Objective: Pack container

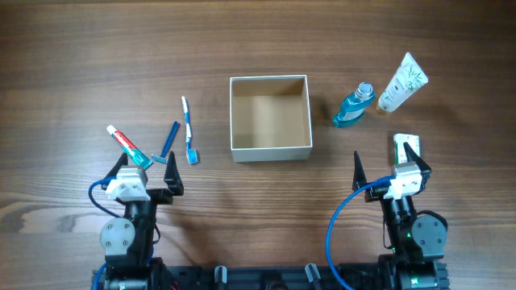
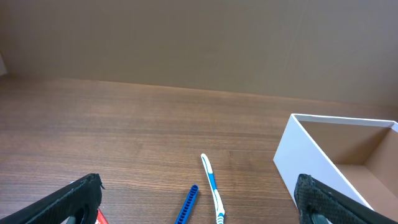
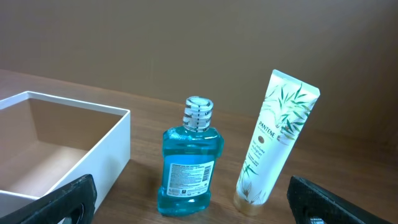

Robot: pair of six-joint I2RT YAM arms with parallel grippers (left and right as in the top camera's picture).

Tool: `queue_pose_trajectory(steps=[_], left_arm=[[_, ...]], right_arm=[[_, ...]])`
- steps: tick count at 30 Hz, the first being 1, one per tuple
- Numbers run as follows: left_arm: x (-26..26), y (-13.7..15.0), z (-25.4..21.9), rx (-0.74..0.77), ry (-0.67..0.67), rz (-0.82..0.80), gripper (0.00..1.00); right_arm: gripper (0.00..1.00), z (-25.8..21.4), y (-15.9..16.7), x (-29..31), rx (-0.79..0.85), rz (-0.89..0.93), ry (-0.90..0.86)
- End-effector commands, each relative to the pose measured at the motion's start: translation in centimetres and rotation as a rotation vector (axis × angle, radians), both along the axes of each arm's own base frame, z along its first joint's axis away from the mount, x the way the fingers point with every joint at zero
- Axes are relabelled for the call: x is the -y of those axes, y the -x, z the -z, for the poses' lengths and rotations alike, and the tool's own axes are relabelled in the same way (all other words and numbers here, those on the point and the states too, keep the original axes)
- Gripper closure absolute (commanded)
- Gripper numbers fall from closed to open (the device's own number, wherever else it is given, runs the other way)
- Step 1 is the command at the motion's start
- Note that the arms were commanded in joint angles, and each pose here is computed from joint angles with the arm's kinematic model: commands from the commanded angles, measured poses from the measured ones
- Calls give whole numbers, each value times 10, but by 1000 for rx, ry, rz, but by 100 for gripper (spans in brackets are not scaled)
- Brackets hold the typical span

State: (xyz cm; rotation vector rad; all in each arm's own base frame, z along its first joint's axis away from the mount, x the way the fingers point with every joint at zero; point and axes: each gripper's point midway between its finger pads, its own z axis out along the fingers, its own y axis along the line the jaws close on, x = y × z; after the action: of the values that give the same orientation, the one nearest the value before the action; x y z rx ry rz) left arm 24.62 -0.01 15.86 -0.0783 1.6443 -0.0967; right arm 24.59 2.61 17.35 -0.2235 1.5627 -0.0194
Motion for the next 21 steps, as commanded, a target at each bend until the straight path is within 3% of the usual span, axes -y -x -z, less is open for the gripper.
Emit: queue_pose_trajectory(steps=[1,9,15,21], left_arm=[[3,0,1,2,8,20,0],[2,0,1,2,7,16,0],[2,0,1,2,12,16,0],[2,0,-1,3,144,6,0]], right_arm=[[0,-1,0,-2,7,-12,1],[0,-1,1,-4,5,-19,-8],[0,0,0,-4,-20,-19,-140],[0,2,-1,-4,-67,-13,-223]])
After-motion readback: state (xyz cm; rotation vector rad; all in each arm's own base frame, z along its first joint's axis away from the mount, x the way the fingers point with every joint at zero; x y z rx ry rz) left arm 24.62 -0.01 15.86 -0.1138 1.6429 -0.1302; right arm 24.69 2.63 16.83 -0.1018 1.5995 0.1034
